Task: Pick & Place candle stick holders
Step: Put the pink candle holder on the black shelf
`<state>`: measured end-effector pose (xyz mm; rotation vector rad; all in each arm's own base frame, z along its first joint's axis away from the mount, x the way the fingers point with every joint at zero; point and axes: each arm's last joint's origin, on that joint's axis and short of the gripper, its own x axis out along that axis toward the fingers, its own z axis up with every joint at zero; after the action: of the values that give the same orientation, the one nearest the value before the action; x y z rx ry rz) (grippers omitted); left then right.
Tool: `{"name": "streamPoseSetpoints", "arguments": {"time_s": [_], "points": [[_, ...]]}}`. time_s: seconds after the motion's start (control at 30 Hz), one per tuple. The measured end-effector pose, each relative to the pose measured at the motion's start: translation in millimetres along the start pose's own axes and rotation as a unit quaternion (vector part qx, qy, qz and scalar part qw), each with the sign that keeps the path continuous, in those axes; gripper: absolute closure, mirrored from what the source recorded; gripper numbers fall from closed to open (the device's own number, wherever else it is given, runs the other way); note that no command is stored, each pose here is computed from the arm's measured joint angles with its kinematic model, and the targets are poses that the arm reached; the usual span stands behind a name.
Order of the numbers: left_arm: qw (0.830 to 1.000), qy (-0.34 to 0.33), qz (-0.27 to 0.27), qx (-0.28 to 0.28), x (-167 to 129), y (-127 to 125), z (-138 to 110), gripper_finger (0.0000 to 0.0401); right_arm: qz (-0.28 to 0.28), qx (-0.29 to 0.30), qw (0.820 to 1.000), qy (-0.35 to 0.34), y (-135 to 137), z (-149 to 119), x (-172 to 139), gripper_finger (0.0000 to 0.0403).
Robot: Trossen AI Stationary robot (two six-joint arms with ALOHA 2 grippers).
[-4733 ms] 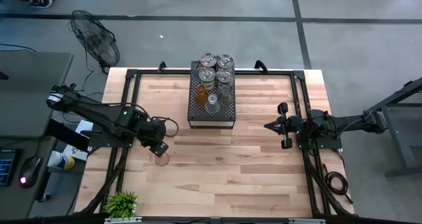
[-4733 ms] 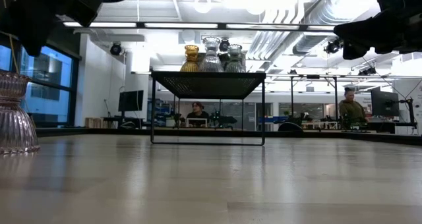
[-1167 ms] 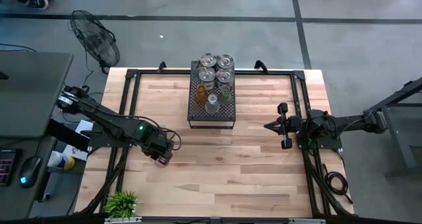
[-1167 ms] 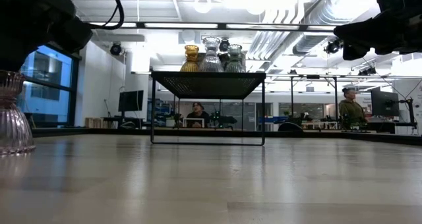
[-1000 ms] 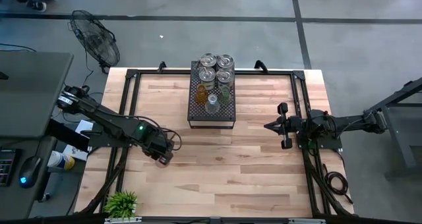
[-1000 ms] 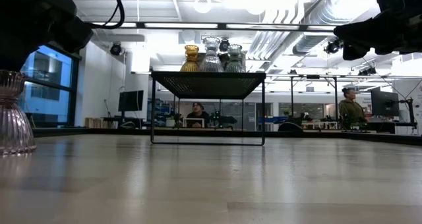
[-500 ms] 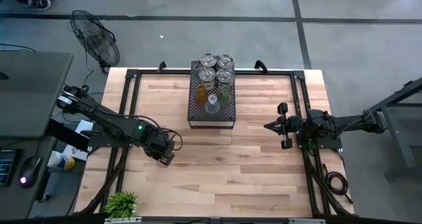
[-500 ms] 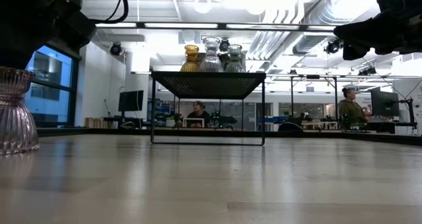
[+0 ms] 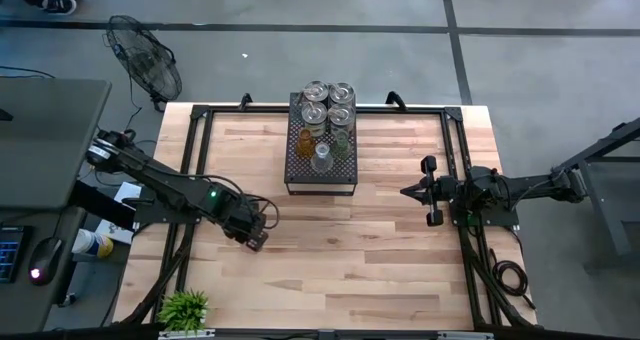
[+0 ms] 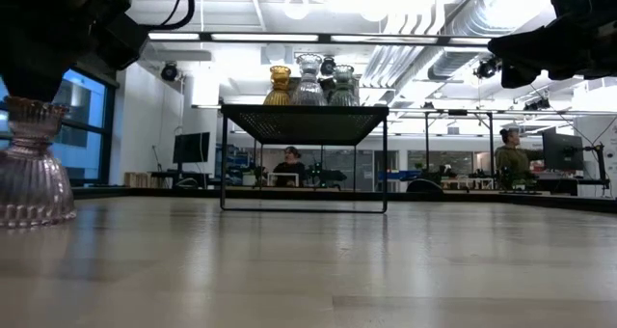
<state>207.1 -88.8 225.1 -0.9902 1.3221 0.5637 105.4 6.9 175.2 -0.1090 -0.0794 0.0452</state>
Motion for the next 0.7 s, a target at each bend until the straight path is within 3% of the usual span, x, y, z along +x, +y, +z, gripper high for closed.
{"name": "streamPoseSetpoints", "arguments": {"time_s": [0.7], "points": [[0.997,-0.062,-0.049,0.016,-32.8,-23.3,3.8,0.0394,0.0,0.0,1.0,0.0,0.0,-0.1,0.0,0.0402]]}}
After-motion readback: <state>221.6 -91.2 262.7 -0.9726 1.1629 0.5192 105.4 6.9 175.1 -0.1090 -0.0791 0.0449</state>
